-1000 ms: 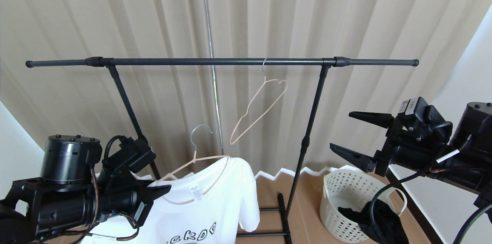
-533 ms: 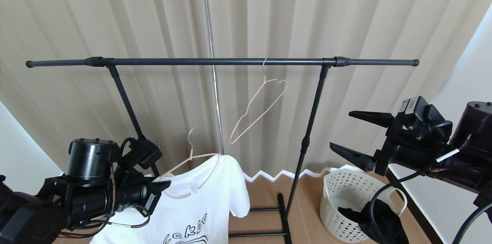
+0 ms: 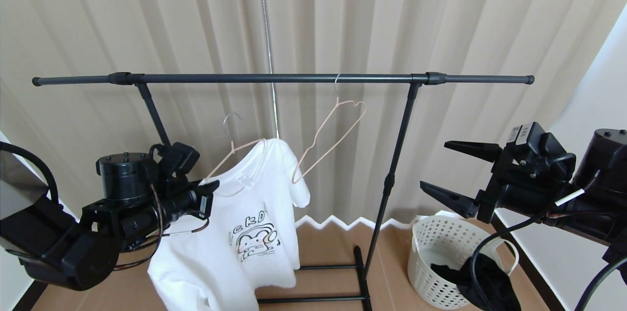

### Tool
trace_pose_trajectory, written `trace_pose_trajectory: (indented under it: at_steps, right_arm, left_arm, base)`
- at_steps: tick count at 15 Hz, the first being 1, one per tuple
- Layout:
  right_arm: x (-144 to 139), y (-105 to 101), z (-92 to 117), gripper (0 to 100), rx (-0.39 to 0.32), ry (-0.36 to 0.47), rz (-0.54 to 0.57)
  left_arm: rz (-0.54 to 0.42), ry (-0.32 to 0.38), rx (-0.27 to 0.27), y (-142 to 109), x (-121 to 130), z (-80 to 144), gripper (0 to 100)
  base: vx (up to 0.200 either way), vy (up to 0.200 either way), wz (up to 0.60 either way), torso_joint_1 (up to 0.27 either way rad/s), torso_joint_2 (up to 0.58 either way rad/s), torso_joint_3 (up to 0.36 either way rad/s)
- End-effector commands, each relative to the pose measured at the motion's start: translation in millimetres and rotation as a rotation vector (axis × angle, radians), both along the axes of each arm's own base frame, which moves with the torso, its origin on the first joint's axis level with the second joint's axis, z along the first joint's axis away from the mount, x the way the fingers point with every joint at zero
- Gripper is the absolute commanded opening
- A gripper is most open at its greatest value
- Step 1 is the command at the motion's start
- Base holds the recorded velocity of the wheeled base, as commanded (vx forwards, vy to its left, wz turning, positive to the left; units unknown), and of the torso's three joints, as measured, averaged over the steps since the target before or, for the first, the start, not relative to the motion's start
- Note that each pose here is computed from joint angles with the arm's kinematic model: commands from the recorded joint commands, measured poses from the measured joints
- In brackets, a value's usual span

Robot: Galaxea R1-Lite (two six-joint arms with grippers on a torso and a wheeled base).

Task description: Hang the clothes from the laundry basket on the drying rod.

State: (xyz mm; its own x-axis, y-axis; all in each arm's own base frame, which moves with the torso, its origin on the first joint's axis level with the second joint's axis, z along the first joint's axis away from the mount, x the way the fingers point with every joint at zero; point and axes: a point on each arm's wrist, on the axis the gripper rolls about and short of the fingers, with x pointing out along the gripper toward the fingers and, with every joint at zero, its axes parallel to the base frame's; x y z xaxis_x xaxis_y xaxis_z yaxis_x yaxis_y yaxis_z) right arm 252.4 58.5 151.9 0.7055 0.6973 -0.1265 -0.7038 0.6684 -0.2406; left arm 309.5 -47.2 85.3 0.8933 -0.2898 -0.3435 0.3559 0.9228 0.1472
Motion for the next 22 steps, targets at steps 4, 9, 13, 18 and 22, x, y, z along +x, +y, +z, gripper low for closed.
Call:
trace_pose_trajectory:
  at_steps: [4, 9, 13, 18, 22]
  right_arm:
    - [1.0, -0.1, -0.1, 100, -0.001, -0.001, -0.001]
    - [1.4, 0.0, 0.6, 100, 0.001, -0.003, -0.001]
    - [1.7, -0.4, 0.2, 100, 0.000, -0.001, -0.002]
    - [1.5, -0.4, 0.7, 100, 0.001, -0.004, -0.002]
    - [1.5, -0.4, 0.7, 100, 0.000, -0.005, -0.002]
  left_arm:
    - [0.001, -0.122, -0.024, -4.6, 29.2, 24.1, 0]
    - [-0.005, -0.187, -0.034, -11.2, 59.6, 29.9, 0]
    - [-0.022, -0.262, -0.049, -23.0, 92.3, 34.6, 0]
    - [-0.027, -0.301, -0.076, -33.3, 125.9, 24.2, 0]
    - [-0.020, -0.312, -0.119, -35.9, 140.5, 19.6, 0]
  base:
    - [0.000, 0.000, 0.00, 0.000, 0.00, 0.000]
    - [0.000, 0.000, 0.00, 0.000, 0.00, 0.000]
    - [0.000, 0.000, 0.00, 0.000, 0.00, 0.000]
    - [0.000, 0.000, 0.00, 0.000, 0.00, 0.000]
    - [0.000, 0.000, 0.00, 0.000, 0.00, 0.000]
